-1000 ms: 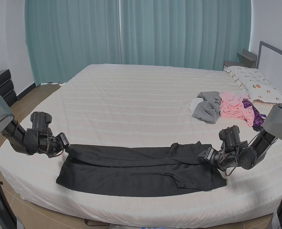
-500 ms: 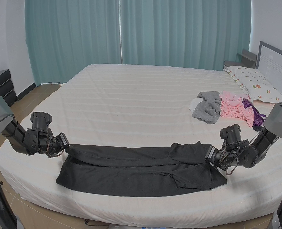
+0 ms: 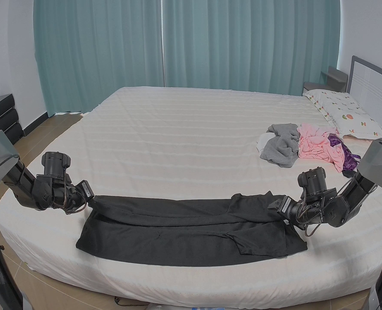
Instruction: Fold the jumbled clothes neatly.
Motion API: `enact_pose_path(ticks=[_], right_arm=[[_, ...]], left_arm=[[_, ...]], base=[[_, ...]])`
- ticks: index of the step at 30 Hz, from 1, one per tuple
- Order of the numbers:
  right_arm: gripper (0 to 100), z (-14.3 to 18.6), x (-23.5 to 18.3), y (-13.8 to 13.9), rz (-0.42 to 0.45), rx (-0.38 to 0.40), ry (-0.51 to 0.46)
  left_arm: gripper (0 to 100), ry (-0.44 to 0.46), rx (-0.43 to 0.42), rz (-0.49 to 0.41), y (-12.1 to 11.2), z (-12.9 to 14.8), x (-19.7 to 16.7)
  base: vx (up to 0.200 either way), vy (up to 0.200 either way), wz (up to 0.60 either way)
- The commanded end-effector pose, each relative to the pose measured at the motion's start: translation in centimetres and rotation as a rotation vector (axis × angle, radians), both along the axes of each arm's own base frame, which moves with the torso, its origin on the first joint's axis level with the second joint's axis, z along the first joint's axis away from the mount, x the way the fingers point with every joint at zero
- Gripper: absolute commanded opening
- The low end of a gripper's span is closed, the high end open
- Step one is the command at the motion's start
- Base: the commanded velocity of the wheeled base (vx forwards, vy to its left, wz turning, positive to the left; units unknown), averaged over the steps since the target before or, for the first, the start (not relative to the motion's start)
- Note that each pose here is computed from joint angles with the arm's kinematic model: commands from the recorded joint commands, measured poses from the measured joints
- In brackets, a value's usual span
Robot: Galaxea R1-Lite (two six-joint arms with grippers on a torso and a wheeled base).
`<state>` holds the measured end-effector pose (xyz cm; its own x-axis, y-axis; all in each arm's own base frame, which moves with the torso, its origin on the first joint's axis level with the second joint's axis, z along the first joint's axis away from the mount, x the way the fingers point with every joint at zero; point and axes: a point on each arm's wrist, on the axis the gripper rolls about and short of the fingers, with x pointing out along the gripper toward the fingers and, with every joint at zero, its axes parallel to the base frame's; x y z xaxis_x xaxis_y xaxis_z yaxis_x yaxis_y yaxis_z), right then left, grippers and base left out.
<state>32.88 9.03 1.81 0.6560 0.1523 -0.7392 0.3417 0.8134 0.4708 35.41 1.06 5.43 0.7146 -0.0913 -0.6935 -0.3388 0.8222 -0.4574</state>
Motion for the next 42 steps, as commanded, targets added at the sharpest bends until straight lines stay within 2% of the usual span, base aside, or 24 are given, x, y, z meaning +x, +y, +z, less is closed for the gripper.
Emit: enact_pose_path(ticks=[1,2,3,18,23,28,31,42], right_arm=[[100,-0.1,0.5,0.2,-0.009,0.008,-0.002],[100,-0.3,0.6,0.2,-0.011,0.005,0.0],[0,-0.4,0.7,0.1,-0.013,0.003,0.003],[0,-0.1,0.7,-0.5,-0.037,-0.001,0.012],[0,0.7,1.0,-0.4,-0.036,0.007,-0.017],[0,2.3,2.9,-0.6,-0.062,0.018,-0.098],[0,2.7,3.2,-0.5,-0.062,0.023,-0.115],[0,1.7,1.9,-0.8,-0.057,0.001,-0.039]], left_arm=[[0,0.002,0.0,-0.002,-0.1,-0.1,0.0],[0,0.002,0.0,-0.002,-0.1,-0.1,0.0],[0,0.002,0.0,-0.002,-0.1,-0.1,0.0],[0,-0.005,0.0,-0.002,-0.1,0.2,-0.1],[0,-0.018,0.0,0.0,0.0,0.5,0.1],[0,-0.087,-0.003,0.005,0.0,2.2,1.5],[0,-0.117,-0.001,0.008,0.1,2.9,2.1],[0,-0.074,-0.003,0.003,0.0,2.8,1.8]], base=[[0.0,0.0,0.0],[0.0,0.0,0.0],[0.0,0.0,0.0],[0.0,0.0,0.0],[0.0,0.0,0.0],[0.0,0.0,0.0],[0.0,0.0,0.0],[0.0,0.0,0.0]])
